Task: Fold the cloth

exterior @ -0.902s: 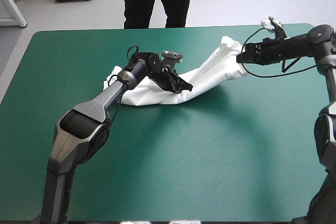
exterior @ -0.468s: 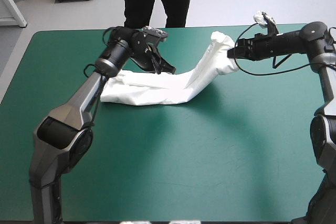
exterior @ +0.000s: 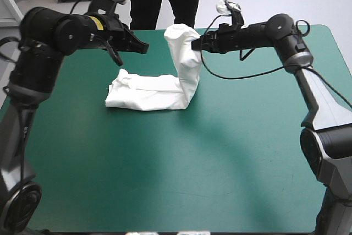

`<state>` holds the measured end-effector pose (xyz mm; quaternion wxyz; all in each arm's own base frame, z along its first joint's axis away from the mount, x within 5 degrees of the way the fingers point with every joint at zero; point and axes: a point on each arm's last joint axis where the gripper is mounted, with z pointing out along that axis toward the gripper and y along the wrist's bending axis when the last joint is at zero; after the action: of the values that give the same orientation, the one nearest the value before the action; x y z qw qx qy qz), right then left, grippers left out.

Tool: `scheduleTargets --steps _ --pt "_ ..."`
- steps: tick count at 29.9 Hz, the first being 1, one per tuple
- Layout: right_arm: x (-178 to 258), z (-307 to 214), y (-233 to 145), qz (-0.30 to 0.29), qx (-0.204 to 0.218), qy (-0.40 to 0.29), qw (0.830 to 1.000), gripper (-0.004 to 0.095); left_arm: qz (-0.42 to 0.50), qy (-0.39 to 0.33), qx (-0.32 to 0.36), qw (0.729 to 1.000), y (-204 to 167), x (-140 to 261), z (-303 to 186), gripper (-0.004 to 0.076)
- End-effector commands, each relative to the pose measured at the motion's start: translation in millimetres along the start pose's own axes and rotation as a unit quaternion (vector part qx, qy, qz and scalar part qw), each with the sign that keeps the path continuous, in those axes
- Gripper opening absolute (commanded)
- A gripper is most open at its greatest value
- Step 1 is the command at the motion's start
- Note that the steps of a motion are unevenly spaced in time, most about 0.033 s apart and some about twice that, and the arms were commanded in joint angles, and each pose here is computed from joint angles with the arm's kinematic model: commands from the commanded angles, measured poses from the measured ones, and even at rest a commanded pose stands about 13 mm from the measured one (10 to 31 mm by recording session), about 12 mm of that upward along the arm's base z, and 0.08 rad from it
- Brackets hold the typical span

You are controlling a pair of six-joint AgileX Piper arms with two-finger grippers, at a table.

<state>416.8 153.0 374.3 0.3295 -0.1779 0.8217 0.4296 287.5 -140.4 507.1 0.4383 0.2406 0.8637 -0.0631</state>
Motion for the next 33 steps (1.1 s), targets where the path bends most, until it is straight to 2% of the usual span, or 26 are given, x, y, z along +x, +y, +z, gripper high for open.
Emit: scheduleTargets --steps 1,7,10,12,17,19,24,28,33 --pt "-14.7 -2.3 48.3 -0.022 -0.040 -0.065 0.997 -0.0017 -0.008 -0.054 -0.006 0.998 2.6 1.2 -64.4 -0.0009" --pt "3.5 53.2 51.7 0.004 -0.078 -0.040 0.996 -0.0012 -0.010 -0.086 -0.009 0.996 3.5 5.2 -96.6 -0.0009" --pt "11.9 79.4 48.5 0.011 -0.107 -0.027 0.994 0.0036 -0.010 -0.090 -0.009 0.996 3.6 5.9 -100.8 -0.0009" --pt "15.3 94.0 47.2 0.014 -0.126 -0.018 0.992 0.0136 -0.012 -0.090 -0.009 0.996 3.6 5.9 -100.8 -0.0009" --pt "19.7 112.2 50.2 0.016 -0.174 0.012 0.985 0.0493 -0.012 -0.090 -0.011 0.996 3.9 5.9 -100.8 -0.0009" --pt "17.6 111.3 53.0 0.011 -0.183 0.012 0.983 0.0551 -0.012 -0.090 -0.012 0.996 4.1 5.9 -100.8 -0.0009" --pt "7.4 101.7 59.4 -0.026 -0.174 0.006 0.984 0.0564 -0.012 -0.089 -0.021 0.996 5.8 6.1 -100.9 -0.0009" --pt "0.5 87.6 48.7 -0.032 -0.135 0.027 0.990 0.0564 -0.018 -0.091 -0.023 0.995 6.2 6.3 -102.1 -0.0009" --pt "2.2 61.9 19.5 -0.006 -0.073 0.100 0.992 0.0564 -0.021 -0.100 -0.024 0.994 6.5 8.1 -111.9 -0.0009"
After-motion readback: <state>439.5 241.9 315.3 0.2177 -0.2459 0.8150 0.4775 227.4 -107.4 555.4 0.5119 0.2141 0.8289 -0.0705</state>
